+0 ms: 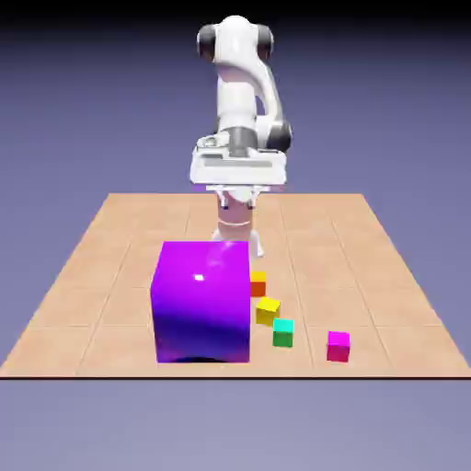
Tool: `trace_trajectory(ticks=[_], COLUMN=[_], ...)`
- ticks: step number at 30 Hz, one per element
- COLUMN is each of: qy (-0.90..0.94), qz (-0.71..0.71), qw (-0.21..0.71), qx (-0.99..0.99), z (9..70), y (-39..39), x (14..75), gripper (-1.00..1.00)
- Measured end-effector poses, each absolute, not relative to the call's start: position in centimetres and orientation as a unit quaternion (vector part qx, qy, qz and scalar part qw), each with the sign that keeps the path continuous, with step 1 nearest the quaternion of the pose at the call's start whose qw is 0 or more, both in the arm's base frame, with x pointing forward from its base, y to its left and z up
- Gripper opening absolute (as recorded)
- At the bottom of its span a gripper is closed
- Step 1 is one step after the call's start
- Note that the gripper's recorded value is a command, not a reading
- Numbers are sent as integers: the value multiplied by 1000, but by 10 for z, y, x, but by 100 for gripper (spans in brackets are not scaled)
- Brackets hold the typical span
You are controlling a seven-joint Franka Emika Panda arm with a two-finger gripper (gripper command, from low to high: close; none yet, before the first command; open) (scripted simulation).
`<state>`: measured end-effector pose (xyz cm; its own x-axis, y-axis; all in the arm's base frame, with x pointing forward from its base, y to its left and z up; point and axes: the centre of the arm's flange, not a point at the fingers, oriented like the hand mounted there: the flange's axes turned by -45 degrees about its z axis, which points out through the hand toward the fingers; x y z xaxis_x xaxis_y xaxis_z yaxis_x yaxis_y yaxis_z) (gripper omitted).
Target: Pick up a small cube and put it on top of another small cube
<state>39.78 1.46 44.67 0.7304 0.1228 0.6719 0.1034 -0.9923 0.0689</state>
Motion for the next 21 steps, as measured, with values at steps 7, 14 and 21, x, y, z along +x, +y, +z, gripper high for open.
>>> trace_trajectory(ticks=[7, 14, 21], qy=[266, 463, 625], qz=[205, 41, -124], qw=[53, 91, 126], qx=[940, 881, 760], z=[372, 286, 196], y=[73, 130, 172], x=[433, 444, 435], gripper=[0, 0, 0])
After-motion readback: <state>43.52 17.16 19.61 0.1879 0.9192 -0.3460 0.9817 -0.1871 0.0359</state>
